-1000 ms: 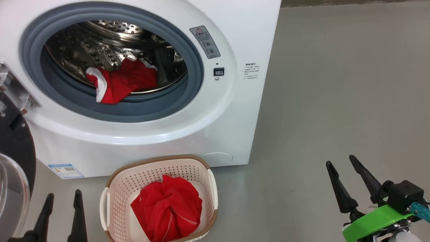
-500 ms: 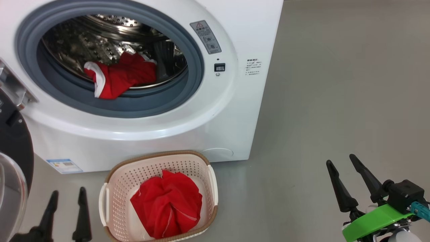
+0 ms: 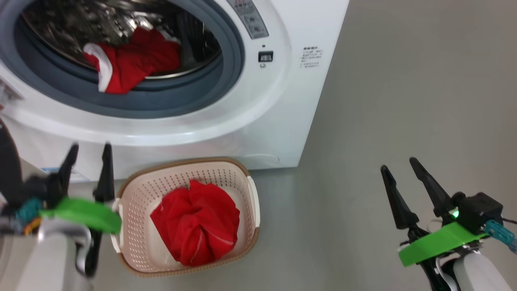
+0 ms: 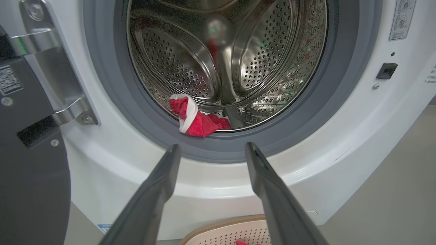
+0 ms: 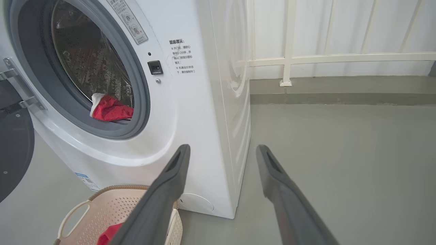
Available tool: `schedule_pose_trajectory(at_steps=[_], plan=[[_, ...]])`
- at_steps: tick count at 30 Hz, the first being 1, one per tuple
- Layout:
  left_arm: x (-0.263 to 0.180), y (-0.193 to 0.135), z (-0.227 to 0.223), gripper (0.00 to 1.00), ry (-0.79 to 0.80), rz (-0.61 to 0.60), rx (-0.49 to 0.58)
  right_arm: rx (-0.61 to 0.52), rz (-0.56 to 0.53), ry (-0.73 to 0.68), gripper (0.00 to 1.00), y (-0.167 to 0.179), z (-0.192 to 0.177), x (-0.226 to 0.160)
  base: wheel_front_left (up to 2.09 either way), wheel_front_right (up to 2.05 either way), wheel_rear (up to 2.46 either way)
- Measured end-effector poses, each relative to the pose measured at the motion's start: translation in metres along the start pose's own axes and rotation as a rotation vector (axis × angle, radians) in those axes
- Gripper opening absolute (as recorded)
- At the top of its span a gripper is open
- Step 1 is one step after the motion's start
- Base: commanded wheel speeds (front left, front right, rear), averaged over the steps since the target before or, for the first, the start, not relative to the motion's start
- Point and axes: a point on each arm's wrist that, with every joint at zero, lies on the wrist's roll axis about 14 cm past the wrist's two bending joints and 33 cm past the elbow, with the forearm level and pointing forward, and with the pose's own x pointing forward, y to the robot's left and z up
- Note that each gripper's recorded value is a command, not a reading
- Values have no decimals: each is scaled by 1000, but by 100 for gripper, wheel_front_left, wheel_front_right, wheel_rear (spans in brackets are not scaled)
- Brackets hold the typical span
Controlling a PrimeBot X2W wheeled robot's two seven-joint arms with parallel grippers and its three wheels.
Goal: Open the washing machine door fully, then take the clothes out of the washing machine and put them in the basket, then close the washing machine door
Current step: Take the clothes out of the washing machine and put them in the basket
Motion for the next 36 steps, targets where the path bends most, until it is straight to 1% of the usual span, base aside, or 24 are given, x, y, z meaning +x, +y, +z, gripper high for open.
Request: schedule_pose_trajectory(at_steps=[8,19,24,30,36], plan=[[67,0,2,100,41,-39,54,13,11,15,100,5,-12,23,0,0,0],[131,-5,-12,100,140,-62,102,23,-20,46,100,-5,-29,34,0,0,0],[152,-2,-17,100,178,-58,123,22,-22,57,100,-5,-35,39,0,0,0],[168,0,-30,100,231,-45,139,22,-34,70,100,-8,-41,39,0,0,0],[179,14,-36,100,256,4,153,19,-35,74,100,-9,-43,43,0,0,0]])
